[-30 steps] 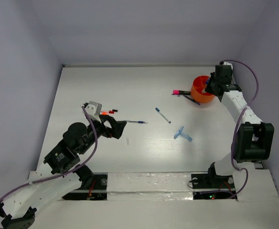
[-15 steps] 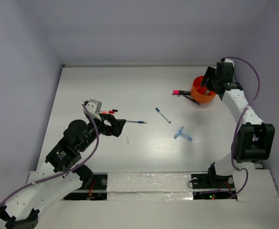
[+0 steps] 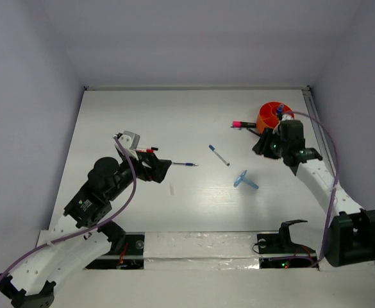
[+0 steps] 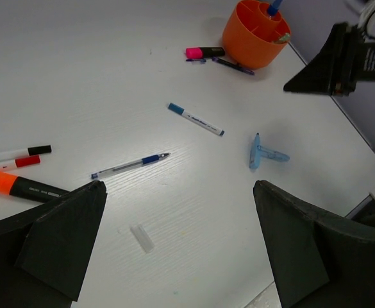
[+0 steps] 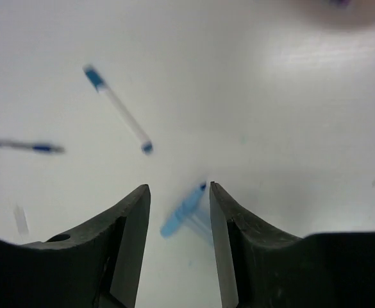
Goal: Sort the stationery into containers
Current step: Pick up the stationery from the center of the board.
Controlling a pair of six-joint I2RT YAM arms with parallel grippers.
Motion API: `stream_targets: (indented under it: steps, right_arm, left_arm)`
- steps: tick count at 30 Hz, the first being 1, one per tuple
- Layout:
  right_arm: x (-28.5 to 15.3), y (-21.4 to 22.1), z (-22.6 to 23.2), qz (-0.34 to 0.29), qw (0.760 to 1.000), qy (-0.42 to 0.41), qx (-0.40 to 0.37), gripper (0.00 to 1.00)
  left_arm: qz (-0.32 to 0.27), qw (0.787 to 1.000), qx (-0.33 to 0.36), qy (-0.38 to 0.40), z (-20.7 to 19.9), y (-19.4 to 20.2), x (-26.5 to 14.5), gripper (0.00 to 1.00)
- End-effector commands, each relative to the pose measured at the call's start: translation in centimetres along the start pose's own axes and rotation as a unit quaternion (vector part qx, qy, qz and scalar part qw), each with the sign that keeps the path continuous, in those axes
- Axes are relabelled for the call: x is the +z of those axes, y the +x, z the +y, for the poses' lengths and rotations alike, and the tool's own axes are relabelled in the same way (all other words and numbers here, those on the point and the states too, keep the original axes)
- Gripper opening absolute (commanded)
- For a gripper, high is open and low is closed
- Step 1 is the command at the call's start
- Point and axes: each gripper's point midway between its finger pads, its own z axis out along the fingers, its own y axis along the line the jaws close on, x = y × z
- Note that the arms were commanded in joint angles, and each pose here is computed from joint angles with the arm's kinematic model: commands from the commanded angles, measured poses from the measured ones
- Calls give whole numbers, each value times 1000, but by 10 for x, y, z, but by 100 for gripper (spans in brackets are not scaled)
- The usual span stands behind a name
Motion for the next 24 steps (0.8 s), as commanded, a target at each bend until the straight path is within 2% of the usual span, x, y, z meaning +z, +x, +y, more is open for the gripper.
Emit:
stream_targets:
  steps: [1, 5, 7, 24]
  right_arm:
    - [-10, 68, 12, 81, 996, -38, 20, 48]
    - [-23, 114, 4, 115, 991, -32, 53, 61]
    - [-21, 128, -4, 130, 990, -15, 58, 63]
    - [8, 148, -23, 185, 981, 52, 25, 66]
  left_arm:
    - [-13, 999, 5, 37, -13, -10, 4, 99]
    - [-7, 999, 2, 44, -14, -9, 7, 99]
    - [-7, 999, 1, 53, -17, -9, 7, 99]
    - [-17, 998, 0, 56, -17, -12, 1, 99]
